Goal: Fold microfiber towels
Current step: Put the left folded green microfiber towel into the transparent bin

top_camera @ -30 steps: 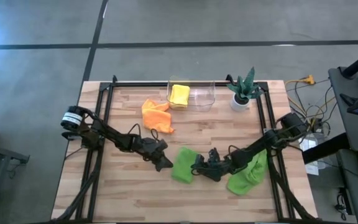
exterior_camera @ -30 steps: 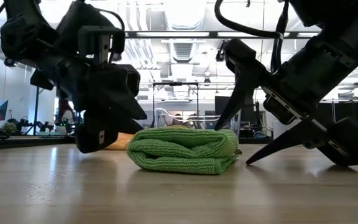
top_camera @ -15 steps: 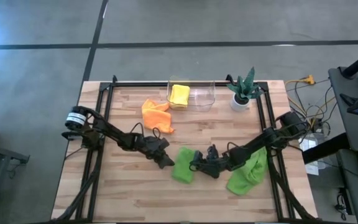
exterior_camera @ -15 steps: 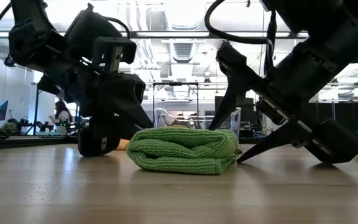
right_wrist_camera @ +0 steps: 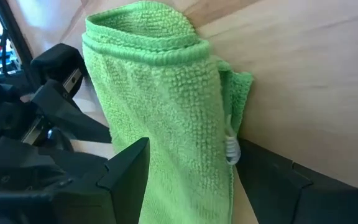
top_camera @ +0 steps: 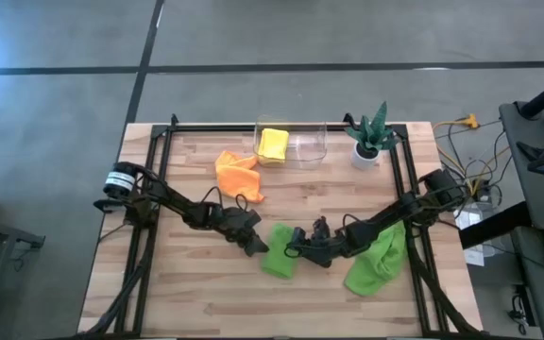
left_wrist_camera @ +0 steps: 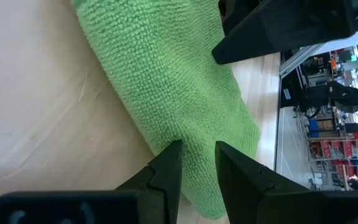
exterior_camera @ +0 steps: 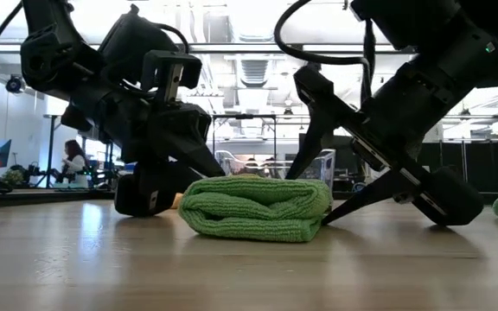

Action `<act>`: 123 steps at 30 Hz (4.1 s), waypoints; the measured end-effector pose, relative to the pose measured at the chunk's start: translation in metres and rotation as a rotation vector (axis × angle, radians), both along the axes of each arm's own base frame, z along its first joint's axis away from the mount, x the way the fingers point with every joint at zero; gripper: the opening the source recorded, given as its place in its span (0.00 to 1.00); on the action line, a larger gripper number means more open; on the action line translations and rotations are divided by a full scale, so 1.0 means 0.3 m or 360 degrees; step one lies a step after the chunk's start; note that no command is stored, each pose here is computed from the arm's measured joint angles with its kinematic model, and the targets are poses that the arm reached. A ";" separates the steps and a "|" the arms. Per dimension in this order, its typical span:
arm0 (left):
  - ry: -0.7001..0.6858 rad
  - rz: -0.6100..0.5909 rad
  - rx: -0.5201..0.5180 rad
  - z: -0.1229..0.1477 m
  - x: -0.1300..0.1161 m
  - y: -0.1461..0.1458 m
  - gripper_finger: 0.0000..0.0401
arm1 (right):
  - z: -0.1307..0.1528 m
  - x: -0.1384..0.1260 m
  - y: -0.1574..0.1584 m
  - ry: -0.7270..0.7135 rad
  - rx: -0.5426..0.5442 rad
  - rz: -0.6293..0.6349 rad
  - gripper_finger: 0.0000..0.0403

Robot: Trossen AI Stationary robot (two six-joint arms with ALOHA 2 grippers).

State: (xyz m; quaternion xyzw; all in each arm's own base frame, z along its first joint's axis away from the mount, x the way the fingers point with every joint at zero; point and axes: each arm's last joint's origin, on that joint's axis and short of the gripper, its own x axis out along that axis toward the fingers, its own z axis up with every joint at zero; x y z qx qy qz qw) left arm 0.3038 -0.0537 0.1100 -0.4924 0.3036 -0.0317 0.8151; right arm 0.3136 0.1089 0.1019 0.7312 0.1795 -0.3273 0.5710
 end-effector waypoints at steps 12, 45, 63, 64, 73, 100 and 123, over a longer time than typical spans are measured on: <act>-0.0005 0.0002 -0.0006 0.001 0.009 0.002 0.20 | -0.025 0.033 0.012 0.0100 0.0054 0.0057 0.49; -0.0041 -0.0095 -0.0059 0.030 -0.007 -0.001 0.20 | 0.045 0.057 0.025 0.0106 -0.0160 0.0425 0.02; -0.0159 -0.0067 -0.0046 0.102 -0.058 0.015 0.20 | 0.231 0.011 -0.048 0.0070 -0.0457 0.0532 0.02; -0.0159 -0.0064 -0.0046 0.101 -0.059 0.015 0.20 | 0.242 0.008 -0.056 0.0069 -0.0474 0.0529 0.02; -0.0170 -0.0063 -0.0043 0.107 -0.073 0.017 0.20 | 0.339 -0.019 -0.132 0.0046 -0.0686 0.0551 0.02; -0.0732 0.0161 0.0151 0.268 -0.392 0.081 0.20 | 0.623 -0.014 -0.687 0.0071 -0.1249 0.0386 0.02; -0.0756 0.0546 0.0311 0.276 -0.395 0.106 0.20 | 0.465 -0.029 -1.038 0.0323 -0.0959 0.0520 0.02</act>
